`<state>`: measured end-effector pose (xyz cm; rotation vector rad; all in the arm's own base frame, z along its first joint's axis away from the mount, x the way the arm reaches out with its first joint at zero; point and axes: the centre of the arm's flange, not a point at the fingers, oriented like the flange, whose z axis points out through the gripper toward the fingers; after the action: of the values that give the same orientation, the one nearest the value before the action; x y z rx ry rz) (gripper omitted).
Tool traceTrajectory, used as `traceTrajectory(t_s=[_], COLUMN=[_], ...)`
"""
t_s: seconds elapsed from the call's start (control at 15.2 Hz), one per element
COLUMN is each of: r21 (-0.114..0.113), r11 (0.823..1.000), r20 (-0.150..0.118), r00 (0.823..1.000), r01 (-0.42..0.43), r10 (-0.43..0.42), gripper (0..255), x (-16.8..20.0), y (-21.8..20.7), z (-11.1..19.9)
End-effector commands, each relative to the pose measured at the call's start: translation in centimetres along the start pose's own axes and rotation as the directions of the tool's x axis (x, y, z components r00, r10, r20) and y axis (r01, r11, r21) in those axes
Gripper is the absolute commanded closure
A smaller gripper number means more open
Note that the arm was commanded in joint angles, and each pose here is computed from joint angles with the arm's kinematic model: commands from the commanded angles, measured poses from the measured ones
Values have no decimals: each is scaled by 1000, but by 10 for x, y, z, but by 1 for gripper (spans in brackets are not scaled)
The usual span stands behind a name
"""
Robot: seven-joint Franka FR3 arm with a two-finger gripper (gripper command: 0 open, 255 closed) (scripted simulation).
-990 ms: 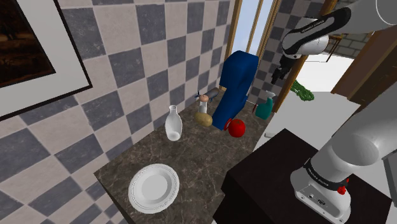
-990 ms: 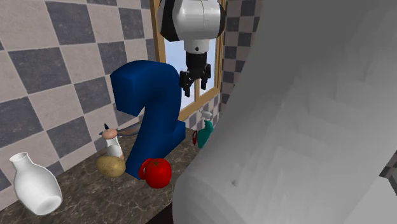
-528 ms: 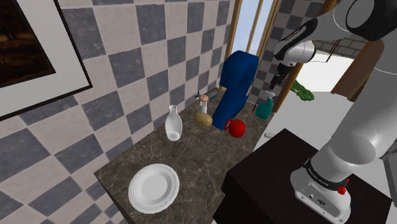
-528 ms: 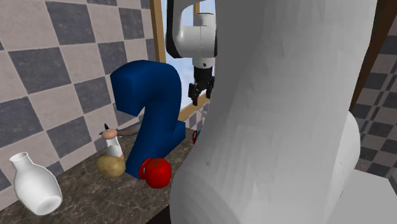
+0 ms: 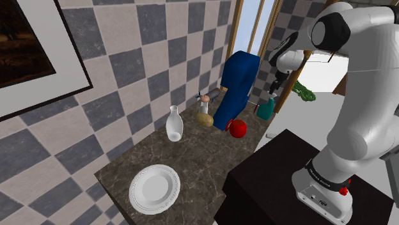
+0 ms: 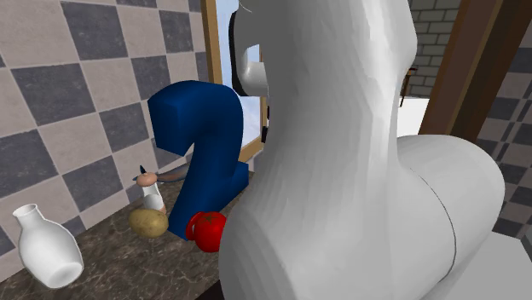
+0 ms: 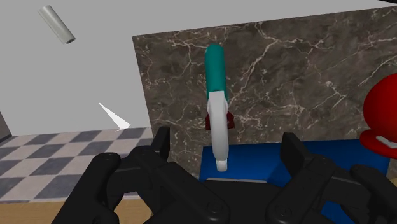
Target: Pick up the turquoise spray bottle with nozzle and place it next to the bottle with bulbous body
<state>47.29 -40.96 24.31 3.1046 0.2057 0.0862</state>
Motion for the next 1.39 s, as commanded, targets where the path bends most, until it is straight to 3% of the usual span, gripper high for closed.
traceTrajectory(t_s=[0.0,0.4,0.92,0.99,1.32], r21=[2,2,2,2,2], r11=[1000,1000,1000,1000,1000], r20=[0,0,0,0,0], r00=[1000,1000,1000,1000,1000], r01=[4,4,4,4,4], r10=[-4,-4,-4,-4,-4], gripper=[0,0,0,255,255], x=[1,1,1,1,1], y=[4,4,4,4,4], z=[11,46,46,46,46])
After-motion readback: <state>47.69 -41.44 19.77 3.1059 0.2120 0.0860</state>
